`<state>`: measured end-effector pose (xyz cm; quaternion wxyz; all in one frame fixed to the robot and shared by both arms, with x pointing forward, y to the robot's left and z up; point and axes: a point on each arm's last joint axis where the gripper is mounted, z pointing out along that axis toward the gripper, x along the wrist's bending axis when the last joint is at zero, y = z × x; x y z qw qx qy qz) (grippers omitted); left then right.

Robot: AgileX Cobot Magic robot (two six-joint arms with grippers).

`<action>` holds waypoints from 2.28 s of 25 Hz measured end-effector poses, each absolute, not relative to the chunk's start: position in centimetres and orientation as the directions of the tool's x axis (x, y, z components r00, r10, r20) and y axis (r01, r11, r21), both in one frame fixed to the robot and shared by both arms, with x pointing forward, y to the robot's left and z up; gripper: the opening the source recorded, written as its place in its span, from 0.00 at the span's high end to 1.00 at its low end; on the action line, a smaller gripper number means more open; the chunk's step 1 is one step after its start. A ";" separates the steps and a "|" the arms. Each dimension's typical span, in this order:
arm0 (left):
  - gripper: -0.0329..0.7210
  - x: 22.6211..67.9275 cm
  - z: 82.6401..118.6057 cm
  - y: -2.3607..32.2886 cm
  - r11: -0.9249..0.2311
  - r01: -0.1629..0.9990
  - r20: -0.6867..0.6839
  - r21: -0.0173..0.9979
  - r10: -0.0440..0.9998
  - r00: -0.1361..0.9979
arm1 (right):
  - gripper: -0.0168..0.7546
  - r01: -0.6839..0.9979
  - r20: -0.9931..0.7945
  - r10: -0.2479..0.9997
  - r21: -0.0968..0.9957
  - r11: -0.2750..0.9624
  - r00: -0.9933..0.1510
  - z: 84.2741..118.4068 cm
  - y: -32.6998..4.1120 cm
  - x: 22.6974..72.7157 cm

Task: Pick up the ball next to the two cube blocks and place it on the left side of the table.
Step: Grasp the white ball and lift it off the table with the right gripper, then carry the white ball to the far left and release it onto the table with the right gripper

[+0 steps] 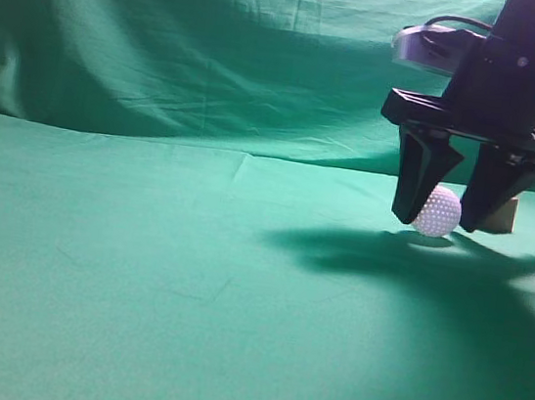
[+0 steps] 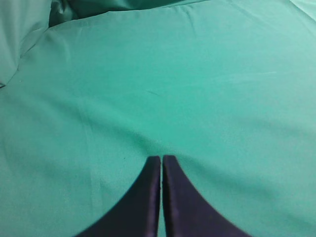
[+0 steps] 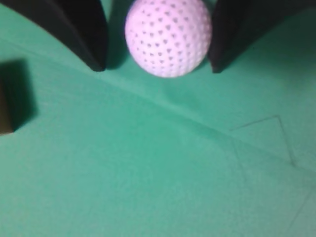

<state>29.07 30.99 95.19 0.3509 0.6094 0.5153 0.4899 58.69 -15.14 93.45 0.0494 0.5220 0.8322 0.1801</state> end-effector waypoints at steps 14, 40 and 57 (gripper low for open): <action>0.96 29.1 95.2 31.0 -0.223 0.284 0.235 0.933 0.972 -0.011 | 0.56 0.769 0.210 0.804 0.495 0.403 -0.557 100.2 -9.7 60.9; 0.96 29.1 95.2 31.0 -0.223 0.284 0.235 0.933 0.972 -0.011 | 0.56 0.321 0.092 0.435 0.811 0.489 -0.896 91.4 16.9 59.0; 0.96 29.1 95.2 31.0 -0.223 0.284 0.235 0.933 0.972 -0.011 | 0.44 0.238 0.015 0.376 0.798 0.554 -0.927 105.8 11.4 58.7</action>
